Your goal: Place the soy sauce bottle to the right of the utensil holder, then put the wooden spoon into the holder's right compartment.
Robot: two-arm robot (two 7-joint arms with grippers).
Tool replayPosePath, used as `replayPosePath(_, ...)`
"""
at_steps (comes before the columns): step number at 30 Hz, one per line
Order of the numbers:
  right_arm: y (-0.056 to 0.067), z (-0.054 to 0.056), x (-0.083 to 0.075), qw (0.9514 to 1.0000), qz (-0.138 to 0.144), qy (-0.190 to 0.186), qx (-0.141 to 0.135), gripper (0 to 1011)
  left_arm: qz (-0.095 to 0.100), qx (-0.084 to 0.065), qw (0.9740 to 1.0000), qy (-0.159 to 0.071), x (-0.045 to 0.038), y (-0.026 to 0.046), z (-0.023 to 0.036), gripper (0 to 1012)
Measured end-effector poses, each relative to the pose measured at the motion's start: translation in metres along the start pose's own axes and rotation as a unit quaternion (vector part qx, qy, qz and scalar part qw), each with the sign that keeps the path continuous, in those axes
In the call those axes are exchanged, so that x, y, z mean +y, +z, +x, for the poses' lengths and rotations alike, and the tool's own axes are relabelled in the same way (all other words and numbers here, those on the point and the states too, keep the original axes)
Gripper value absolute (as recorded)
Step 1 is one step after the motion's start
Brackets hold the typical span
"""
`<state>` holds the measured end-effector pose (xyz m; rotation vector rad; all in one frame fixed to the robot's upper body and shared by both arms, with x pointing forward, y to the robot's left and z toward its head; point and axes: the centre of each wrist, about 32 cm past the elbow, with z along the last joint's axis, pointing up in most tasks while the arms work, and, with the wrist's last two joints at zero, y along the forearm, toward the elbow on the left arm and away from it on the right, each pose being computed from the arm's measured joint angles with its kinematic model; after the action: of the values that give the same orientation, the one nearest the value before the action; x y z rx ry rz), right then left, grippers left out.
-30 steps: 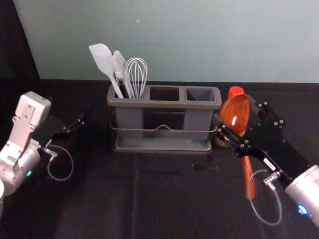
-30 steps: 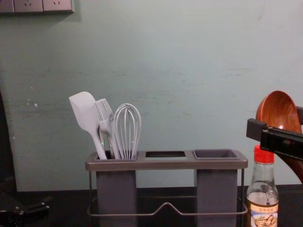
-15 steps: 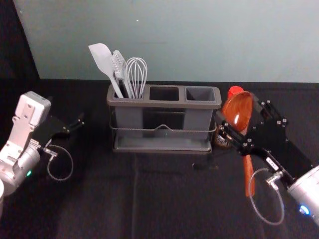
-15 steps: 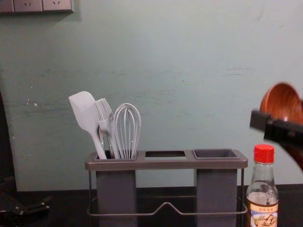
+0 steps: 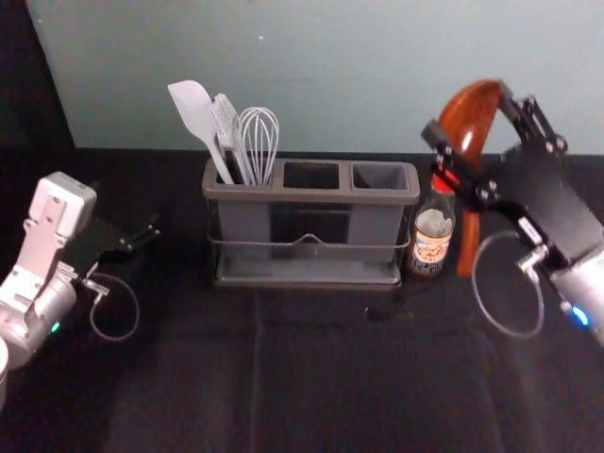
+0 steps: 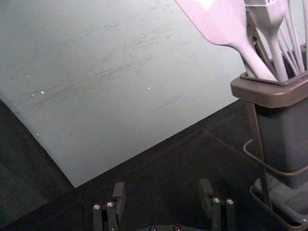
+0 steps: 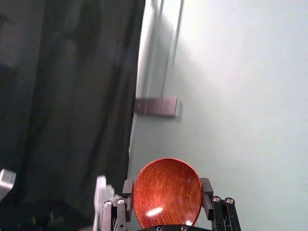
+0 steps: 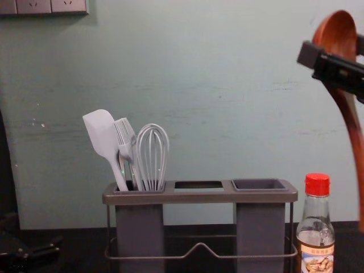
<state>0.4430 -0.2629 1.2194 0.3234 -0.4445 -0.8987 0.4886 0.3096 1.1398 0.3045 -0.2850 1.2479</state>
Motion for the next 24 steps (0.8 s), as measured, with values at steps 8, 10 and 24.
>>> replayPosePath(8,-0.023,0.019,0.027,0.9985,0.052,0.011,-0.005,840,0.000,0.000,1.0000,0.000,0.0000,0.0000,0.0000,1005)
replayPosePath(10,-0.028,0.024,0.035,0.9983,0.056,0.014,-0.007,840,0.000,0.000,1.0000,0.000,0.0000,0.0000,0.0000,1005)
replayPosePath(24,-0.045,0.033,0.084,0.9975,0.064,0.029,-0.004,839,0.000,0.000,1.0000,0.000,0.0000,0.0000,0.0001,1005)
